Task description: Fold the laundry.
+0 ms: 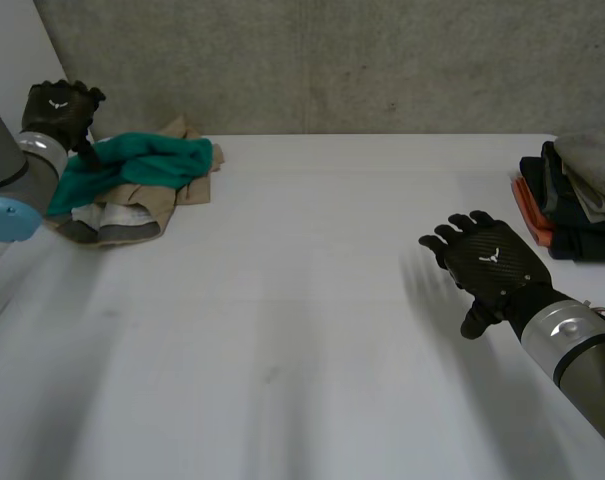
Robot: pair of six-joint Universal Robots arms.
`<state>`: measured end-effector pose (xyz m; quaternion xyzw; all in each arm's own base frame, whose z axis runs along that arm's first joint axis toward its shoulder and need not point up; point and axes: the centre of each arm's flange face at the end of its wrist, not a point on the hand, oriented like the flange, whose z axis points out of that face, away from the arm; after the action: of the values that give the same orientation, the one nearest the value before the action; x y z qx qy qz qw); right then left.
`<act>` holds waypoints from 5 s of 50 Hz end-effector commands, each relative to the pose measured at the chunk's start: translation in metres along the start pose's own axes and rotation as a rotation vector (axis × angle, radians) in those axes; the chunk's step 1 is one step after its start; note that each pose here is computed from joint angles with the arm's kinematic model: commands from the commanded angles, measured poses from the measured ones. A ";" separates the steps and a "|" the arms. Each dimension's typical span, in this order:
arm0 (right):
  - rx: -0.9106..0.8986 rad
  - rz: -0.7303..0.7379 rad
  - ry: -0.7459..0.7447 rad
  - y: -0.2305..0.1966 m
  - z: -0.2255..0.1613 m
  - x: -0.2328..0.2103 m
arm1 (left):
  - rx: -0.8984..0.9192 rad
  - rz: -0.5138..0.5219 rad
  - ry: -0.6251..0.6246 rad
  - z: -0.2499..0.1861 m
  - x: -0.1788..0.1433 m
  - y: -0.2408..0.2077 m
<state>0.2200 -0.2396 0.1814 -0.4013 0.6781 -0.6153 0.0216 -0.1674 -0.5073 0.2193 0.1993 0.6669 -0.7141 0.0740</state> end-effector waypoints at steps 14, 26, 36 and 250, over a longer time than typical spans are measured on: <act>-0.040 -0.071 -0.009 0.013 0.003 -0.001 | -0.007 0.482 -0.001 0.027 0.006 0.075; -0.039 -0.109 -0.022 0.012 0.002 -0.004 | 0.034 0.743 0.022 0.032 0.013 0.101; -0.054 -0.122 -0.032 0.016 0.003 -0.008 | 0.092 0.765 -0.206 0.048 -0.020 0.092; -0.087 -0.291 -0.035 0.033 0.009 0.002 | 0.092 0.541 0.187 0.012 0.056 0.029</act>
<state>0.2067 -0.2518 0.1518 -0.5038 0.6409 -0.5750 -0.0691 -0.1985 -0.5145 0.1251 0.5076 0.5442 -0.6345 0.2088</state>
